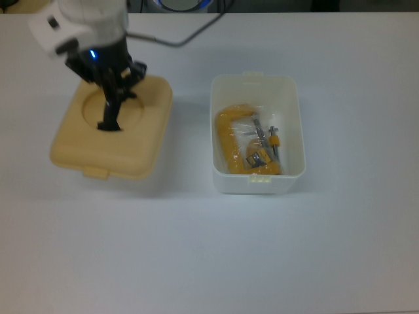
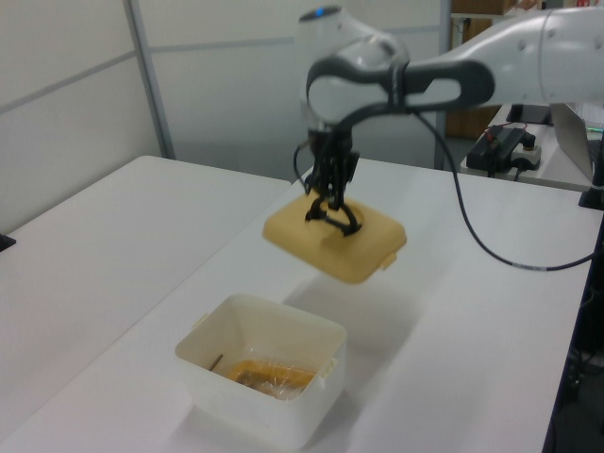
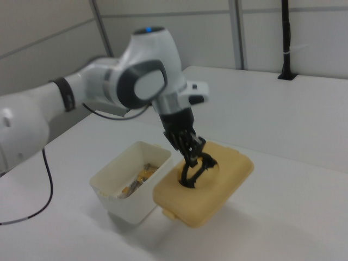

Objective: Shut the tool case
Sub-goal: 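Lift the tan lid by its handle up off the table, then carry the lid over the white box and lower it onto the rim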

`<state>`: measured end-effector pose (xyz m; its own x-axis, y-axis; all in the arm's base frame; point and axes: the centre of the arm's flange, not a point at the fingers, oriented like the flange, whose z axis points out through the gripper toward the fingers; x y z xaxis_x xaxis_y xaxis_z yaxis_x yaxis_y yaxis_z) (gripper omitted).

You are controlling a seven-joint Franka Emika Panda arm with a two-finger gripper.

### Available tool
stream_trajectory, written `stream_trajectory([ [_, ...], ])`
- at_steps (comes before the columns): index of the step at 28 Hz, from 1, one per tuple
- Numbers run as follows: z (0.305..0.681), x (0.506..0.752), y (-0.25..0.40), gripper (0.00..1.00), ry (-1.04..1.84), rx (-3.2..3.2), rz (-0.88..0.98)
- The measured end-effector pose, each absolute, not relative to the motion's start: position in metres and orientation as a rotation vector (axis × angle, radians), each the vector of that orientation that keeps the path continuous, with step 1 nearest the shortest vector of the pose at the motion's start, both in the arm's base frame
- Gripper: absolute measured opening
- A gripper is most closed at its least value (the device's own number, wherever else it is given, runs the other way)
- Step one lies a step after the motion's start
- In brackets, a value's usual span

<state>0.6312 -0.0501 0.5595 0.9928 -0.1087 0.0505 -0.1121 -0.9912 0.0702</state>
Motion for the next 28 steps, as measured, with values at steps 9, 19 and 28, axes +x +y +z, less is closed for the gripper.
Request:
stream_trajectory([
  [9, 0.623, 0.599, -0.037, 0.11, -0.156, 3.087, 0.096],
  [19, 0.623, 0.597, 0.01, 0.11, -0.128, 3.116, 0.079],
  [28, 0.622, 0.595, 0.063, 0.11, -0.086, 3.123, 0.077],
])
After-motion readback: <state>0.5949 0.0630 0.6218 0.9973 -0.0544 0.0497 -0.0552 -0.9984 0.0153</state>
